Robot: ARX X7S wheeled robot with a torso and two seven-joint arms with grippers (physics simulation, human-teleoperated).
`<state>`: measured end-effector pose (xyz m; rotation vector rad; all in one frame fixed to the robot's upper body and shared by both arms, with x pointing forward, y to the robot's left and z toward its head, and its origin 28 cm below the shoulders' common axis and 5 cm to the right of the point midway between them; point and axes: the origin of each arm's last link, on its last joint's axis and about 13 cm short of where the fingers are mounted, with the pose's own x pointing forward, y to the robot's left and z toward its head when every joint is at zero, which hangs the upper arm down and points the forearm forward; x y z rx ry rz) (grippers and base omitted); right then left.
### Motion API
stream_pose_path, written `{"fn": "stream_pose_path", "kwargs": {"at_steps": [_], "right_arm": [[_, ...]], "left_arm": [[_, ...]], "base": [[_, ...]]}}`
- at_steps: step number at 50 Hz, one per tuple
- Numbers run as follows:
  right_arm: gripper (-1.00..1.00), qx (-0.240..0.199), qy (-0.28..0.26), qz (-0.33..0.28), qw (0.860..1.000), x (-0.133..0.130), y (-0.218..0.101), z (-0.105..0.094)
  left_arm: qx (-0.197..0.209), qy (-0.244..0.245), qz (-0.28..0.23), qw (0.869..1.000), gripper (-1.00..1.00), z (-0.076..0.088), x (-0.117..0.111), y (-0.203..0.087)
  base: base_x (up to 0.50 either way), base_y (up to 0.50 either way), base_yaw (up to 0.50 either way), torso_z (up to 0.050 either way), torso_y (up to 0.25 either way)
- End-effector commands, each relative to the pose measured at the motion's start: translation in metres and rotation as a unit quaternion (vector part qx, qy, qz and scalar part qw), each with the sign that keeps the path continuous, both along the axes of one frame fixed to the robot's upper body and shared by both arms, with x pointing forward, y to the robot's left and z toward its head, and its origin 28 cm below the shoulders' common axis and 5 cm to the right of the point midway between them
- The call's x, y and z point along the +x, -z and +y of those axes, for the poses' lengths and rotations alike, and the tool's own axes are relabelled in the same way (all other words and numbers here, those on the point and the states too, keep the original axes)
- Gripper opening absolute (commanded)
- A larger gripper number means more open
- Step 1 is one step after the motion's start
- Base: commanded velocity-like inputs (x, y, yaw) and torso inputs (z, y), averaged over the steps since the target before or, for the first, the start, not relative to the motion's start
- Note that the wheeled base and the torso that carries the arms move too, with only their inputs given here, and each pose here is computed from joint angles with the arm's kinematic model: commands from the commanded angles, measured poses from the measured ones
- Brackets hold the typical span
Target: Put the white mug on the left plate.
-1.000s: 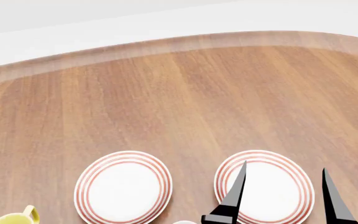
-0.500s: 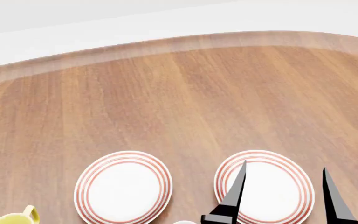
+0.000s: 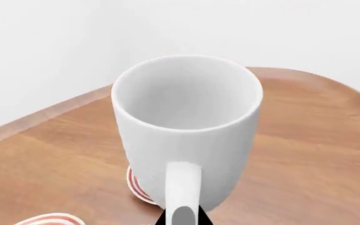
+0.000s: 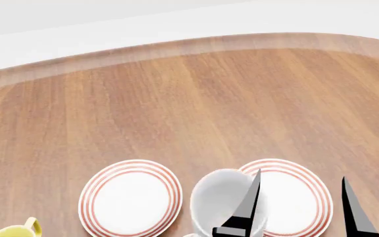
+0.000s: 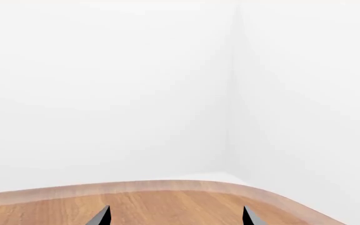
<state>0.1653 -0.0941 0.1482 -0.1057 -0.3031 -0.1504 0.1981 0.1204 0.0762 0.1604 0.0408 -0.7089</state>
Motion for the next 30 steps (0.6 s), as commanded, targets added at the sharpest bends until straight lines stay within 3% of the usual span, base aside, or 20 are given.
{"fn": "stream_pose_path", "kwargs": {"at_steps": [1, 30], "right_arm": [[1.00, 0.000, 0.000, 0.000, 1.000, 0.000, 0.000, 0.000], [1.00, -0.001, 0.001, 0.000, 1.000, -0.001, -0.001, 0.000]], "left_arm": [[-0.015, -0.040, -0.007, 0.999, -1.00, 0.010, 0.021, -0.009], [-0.046, -0.157, -0.010, 0.986, -1.00, 0.045, 0.073, -0.021]], "base": [[0.00, 0.00, 0.00, 0.000, 0.000], [0.00, 0.00, 0.00, 0.000, 0.000]]}}
